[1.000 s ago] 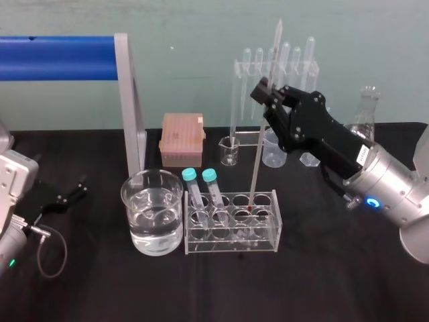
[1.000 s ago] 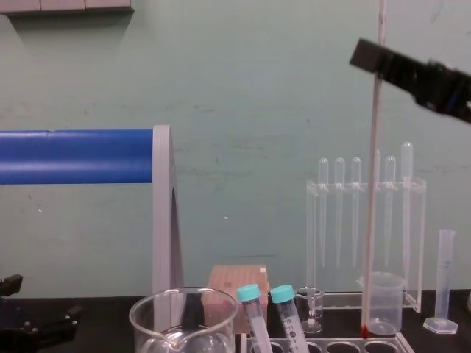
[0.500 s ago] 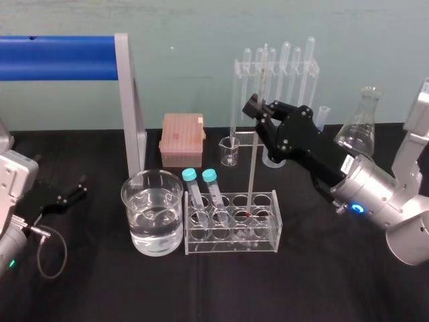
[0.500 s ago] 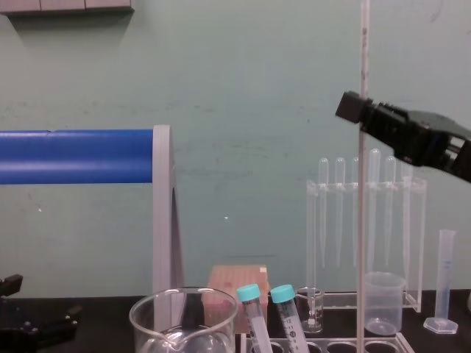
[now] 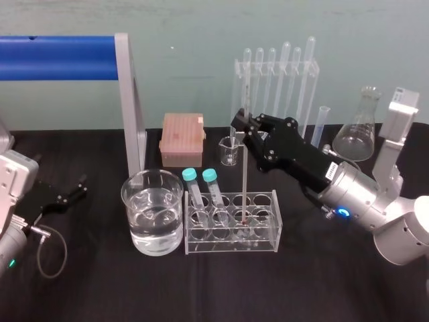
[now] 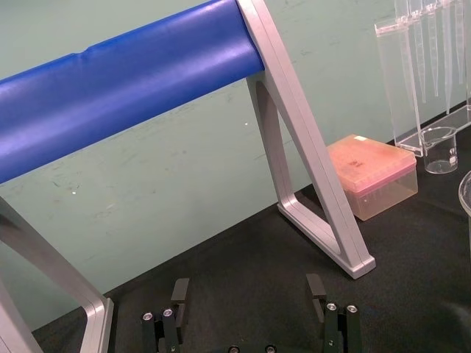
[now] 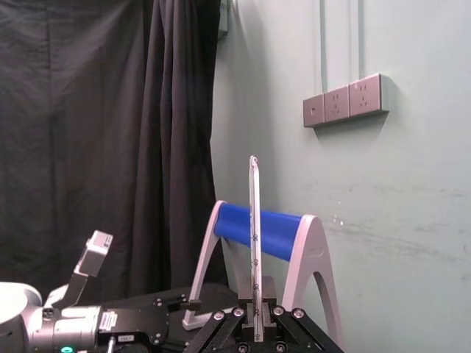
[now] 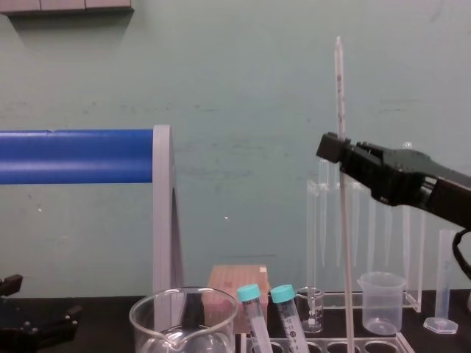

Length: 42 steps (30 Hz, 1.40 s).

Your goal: Hold the thermometer with one hand and immerse one end into the beaker, then reinsert it into the test tube rack.

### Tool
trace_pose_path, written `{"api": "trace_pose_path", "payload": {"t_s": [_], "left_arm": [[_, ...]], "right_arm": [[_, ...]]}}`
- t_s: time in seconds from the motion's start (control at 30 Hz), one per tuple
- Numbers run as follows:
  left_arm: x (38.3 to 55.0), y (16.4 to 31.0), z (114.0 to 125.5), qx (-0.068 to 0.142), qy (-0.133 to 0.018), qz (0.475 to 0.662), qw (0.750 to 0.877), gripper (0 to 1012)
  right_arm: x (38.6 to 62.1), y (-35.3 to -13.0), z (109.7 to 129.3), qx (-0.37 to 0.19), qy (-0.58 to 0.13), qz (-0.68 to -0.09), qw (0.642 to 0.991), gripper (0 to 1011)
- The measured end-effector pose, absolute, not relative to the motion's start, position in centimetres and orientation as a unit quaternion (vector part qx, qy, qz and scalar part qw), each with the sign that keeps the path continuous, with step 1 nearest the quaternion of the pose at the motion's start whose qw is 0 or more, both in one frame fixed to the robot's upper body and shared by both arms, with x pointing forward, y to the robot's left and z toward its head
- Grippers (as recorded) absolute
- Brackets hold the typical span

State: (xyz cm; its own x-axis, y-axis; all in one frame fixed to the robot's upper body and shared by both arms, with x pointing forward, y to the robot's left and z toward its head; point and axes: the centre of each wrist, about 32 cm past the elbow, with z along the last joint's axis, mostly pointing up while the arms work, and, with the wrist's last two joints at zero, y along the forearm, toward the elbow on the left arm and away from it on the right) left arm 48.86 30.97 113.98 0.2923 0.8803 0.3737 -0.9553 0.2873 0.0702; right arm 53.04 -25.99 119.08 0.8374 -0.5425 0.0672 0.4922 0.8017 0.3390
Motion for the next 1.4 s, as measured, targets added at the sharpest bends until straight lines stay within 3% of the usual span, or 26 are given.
{"api": "trace_pose_path", "payload": {"t_s": [0.9, 1.4], "left_arm": [[48.9, 31.0, 114.0, 0.141, -0.133, 0.580, 0.791, 1008], [48.9, 31.0, 114.0, 0.141, -0.132, 0.580, 0.791, 1008]], "right_arm": [[55.2, -25.2, 117.6, 0.092, -0.059, -0.255, 0.961, 56], [55.3, -25.2, 117.7, 0.087, -0.058, -0.258, 0.960, 56]]}}
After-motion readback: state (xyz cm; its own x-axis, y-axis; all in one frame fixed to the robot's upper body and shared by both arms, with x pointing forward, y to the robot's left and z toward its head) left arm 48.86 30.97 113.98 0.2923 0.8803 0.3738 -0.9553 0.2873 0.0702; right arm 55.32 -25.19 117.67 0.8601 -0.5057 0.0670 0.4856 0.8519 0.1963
